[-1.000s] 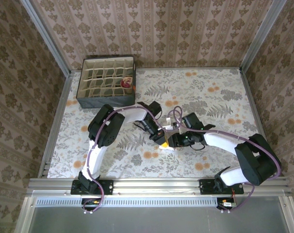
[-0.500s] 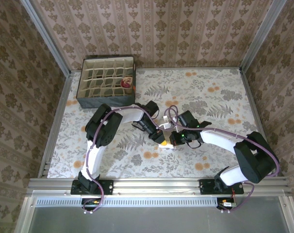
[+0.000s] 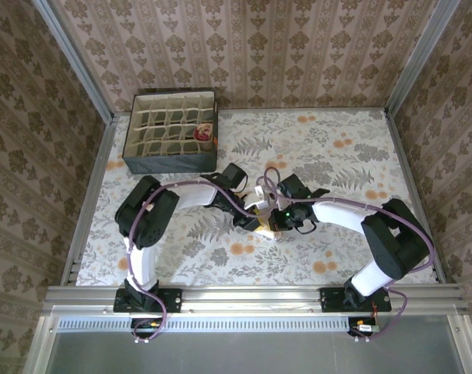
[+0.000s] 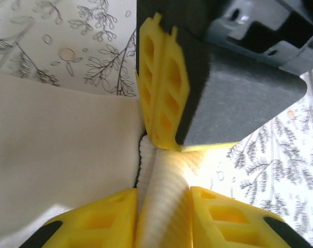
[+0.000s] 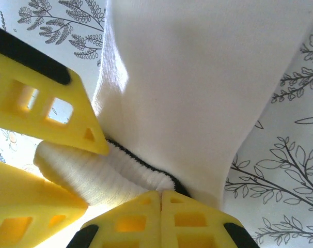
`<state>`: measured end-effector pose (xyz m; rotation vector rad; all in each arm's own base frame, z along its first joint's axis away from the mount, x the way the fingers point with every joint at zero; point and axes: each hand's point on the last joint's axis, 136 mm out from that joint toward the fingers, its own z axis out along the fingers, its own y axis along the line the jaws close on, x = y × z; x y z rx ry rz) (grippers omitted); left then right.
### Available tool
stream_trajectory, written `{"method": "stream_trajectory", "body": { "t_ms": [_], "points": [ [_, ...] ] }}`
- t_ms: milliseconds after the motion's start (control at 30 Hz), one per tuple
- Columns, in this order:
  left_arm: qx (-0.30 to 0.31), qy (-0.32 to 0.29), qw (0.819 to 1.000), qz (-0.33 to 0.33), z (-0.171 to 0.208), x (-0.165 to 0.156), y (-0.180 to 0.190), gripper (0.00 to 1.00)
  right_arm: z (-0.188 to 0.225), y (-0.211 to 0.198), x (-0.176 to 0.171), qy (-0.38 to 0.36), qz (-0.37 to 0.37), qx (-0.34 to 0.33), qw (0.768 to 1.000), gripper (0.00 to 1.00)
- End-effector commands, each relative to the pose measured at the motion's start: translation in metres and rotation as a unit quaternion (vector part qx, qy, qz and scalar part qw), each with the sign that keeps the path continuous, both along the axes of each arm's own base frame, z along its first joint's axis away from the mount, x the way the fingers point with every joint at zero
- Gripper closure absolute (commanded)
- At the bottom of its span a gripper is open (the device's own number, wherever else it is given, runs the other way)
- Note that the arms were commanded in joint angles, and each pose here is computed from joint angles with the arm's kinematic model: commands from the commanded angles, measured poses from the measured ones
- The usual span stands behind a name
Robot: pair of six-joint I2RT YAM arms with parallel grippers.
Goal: Roll the socks
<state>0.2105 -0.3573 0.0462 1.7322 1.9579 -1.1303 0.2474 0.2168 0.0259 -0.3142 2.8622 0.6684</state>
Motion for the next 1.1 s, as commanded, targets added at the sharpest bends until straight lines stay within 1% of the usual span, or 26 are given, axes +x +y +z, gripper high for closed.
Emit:
{"method": "stream_trajectory", "body": {
  "t_ms": [0, 100, 133, 233, 333, 400, 433, 533, 600, 733, 800, 900, 933, 1033, 1067],
  "points": [
    [-0.027, -0.115, 0.993, 0.005, 0.010, 0.016, 0.001, 0.67, -0.042, -0.033, -0.043, 0.100, -0.006, -0.092, 0.991, 1.00],
    [-0.056, -0.171, 0.984, 0.004, 0.021, 0.015, 0.005, 0.65, -0.045, -0.034, -0.043, 0.110, -0.006, -0.099, 0.989, 1.00],
    [-0.051, -0.197, 0.979, 0.009, 0.021, 0.018, 0.007, 0.65, -0.046, -0.035, -0.043, 0.112, -0.005, -0.101, 0.989, 1.00],
    [-0.060, -0.262, 0.963, -0.011, 0.026, 0.011, 0.009, 0.64, -0.046, -0.035, -0.042, 0.116, -0.001, -0.104, 0.988, 1.00],
    [-0.050, -0.347, 0.936, -0.038, 0.026, 0.002, 0.010, 0.64, -0.045, -0.034, -0.040, 0.119, 0.006, -0.104, 0.987, 1.00],
    [-0.034, -0.403, 0.913, -0.056, 0.024, -0.001, 0.009, 0.64, -0.044, -0.031, -0.036, 0.116, 0.011, -0.100, 0.988, 1.00],
    [-0.024, -0.427, 0.902, -0.059, 0.023, -0.001, 0.009, 0.64, -0.043, -0.034, -0.040, 0.127, 0.013, -0.105, 0.986, 1.00],
    [-0.005, -0.481, 0.874, -0.069, 0.022, -0.001, 0.007, 0.64, -0.043, -0.034, -0.040, 0.133, 0.017, -0.104, 0.985, 1.00],
    [0.000, -0.503, 0.861, -0.076, 0.022, -0.001, 0.004, 0.63, -0.043, -0.034, -0.040, 0.137, 0.019, -0.103, 0.985, 1.00],
    [0.017, -0.520, 0.849, -0.091, 0.015, -0.003, 0.001, 0.62, -0.043, -0.034, -0.040, 0.143, 0.021, -0.101, 0.984, 1.00],
    [0.018, -0.532, 0.842, -0.088, 0.016, -0.003, -0.001, 0.61, -0.044, -0.034, -0.040, 0.145, 0.021, -0.101, 0.984, 1.00],
    [0.001, -0.549, 0.834, -0.050, 0.028, 0.005, -0.002, 0.52, -0.045, -0.033, -0.042, 0.148, 0.023, -0.100, 0.984, 1.00],
    [-0.006, -0.549, 0.835, -0.040, 0.032, 0.006, -0.002, 0.50, -0.045, -0.033, -0.041, 0.149, 0.023, -0.099, 0.984, 1.00],
    [-0.017, -0.529, 0.848, -0.031, 0.036, 0.006, 0.000, 0.50, -0.046, -0.032, -0.041, 0.151, 0.025, -0.097, 0.983, 1.00],
    [-0.021, -0.527, 0.849, -0.030, 0.037, 0.005, 0.001, 0.50, -0.046, -0.031, -0.041, 0.152, 0.026, -0.095, 0.983, 1.00]
  ]
}}
